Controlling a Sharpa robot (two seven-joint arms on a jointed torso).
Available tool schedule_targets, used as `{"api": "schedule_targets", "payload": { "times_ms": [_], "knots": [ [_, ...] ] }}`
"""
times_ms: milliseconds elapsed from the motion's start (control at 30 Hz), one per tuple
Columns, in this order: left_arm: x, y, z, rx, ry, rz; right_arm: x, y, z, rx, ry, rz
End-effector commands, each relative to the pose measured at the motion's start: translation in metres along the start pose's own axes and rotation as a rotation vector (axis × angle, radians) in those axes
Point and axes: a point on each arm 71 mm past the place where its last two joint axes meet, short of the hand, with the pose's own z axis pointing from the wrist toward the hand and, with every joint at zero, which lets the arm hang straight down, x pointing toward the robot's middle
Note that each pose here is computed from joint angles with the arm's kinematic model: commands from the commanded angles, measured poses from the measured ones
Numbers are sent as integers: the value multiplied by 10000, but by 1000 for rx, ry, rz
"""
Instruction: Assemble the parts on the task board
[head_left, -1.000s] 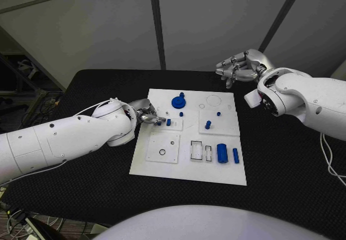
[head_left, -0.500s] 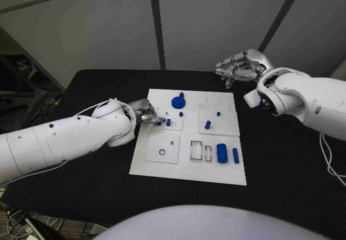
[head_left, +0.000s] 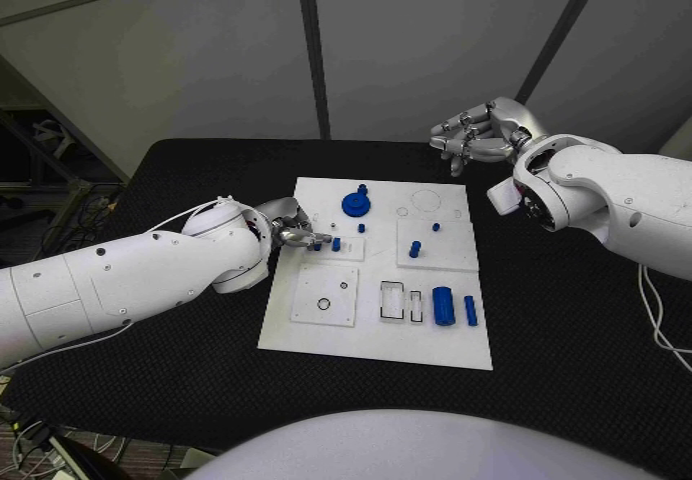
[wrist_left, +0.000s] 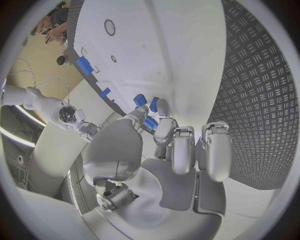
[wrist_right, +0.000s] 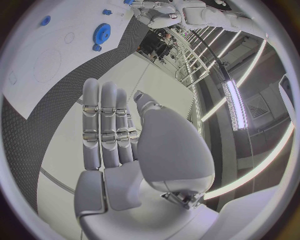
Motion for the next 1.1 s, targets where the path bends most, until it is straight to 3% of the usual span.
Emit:
{"api": "schedule_targets", "payload": {
  "times_ms": [33,600,867,1100],
  "knots": [
    [1,-2,-6,-6,-3,-10,0,15,4,-7,3,2],
    [-82,-7,-12,-4,-25,-28,0,15,6,-7,2,2],
    [-183,-43,-12,4,-46,-42,0,13,8,-7,1,2],
    [-329,-105,-15,29,-83,-70,2,12,11,-6,0,2]
  ]
}}
